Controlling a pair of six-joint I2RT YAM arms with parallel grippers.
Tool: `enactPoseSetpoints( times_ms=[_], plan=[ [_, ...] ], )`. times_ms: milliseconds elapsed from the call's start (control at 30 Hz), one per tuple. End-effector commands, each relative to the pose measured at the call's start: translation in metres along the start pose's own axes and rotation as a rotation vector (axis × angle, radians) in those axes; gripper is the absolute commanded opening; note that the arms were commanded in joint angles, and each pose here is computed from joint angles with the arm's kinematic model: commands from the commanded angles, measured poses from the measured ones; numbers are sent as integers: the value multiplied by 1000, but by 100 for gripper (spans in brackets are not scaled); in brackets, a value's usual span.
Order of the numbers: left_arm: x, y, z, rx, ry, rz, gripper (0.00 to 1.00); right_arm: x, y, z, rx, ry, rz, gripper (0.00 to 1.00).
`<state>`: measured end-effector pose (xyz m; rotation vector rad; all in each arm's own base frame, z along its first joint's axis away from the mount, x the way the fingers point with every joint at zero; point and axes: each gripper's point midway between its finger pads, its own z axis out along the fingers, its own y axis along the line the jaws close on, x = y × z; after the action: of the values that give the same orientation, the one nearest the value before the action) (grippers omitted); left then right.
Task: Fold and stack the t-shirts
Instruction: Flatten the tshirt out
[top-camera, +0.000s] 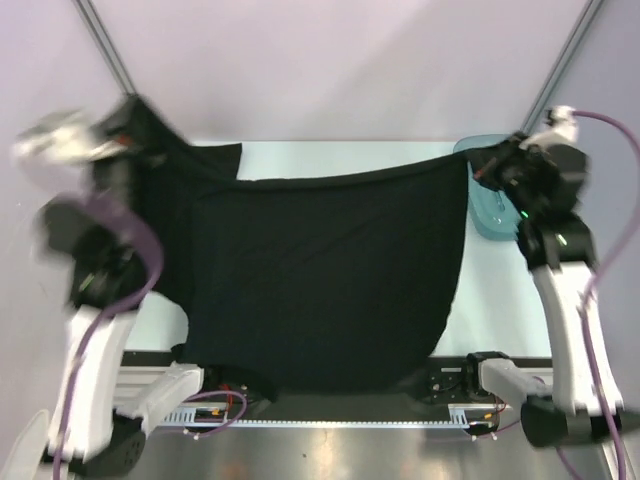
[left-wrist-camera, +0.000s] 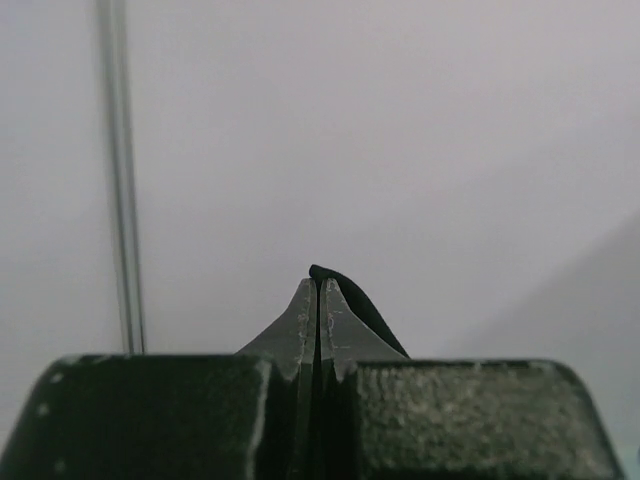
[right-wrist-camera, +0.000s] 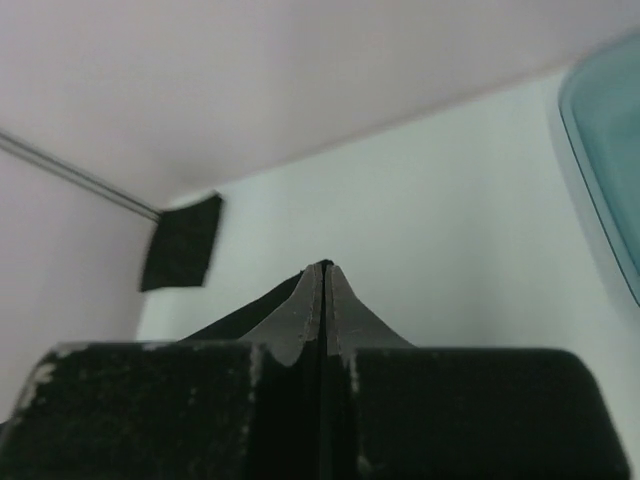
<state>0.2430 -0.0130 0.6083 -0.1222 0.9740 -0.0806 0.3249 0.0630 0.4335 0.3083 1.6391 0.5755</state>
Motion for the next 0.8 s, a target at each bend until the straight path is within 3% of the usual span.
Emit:
enactPoseSetpoints(
  times_ms=[0,33,100,133,267,333,367,600,767],
  plan=[
    [155,-25,42,78,264,103,0,45,-63,77,154,71,-56,0],
    [209,-31,54,92,342,125,0,55,-74,91,173,88,-69,0],
    [279,-38,60,137,467,141,0,88,-109,133,226,148,-93,0],
    [344,-40,60,143,581,165,0,93,-116,148,234,159,-101,0],
    [462,-37,64,140,759,178,0,124,-159,213,265,214,-121,0],
    [499,-35,64,128,819,161,0,156,-192,242,294,268,-117,0],
    [525,-32,66,117,849,165,1,149,-190,259,276,254,-115,0],
    [588,-21,76,70,935,107,0,177,-217,305,294,316,-123,0],
    [595,-19,85,51,938,84,0,190,-228,322,310,359,-121,0]
  ],
)
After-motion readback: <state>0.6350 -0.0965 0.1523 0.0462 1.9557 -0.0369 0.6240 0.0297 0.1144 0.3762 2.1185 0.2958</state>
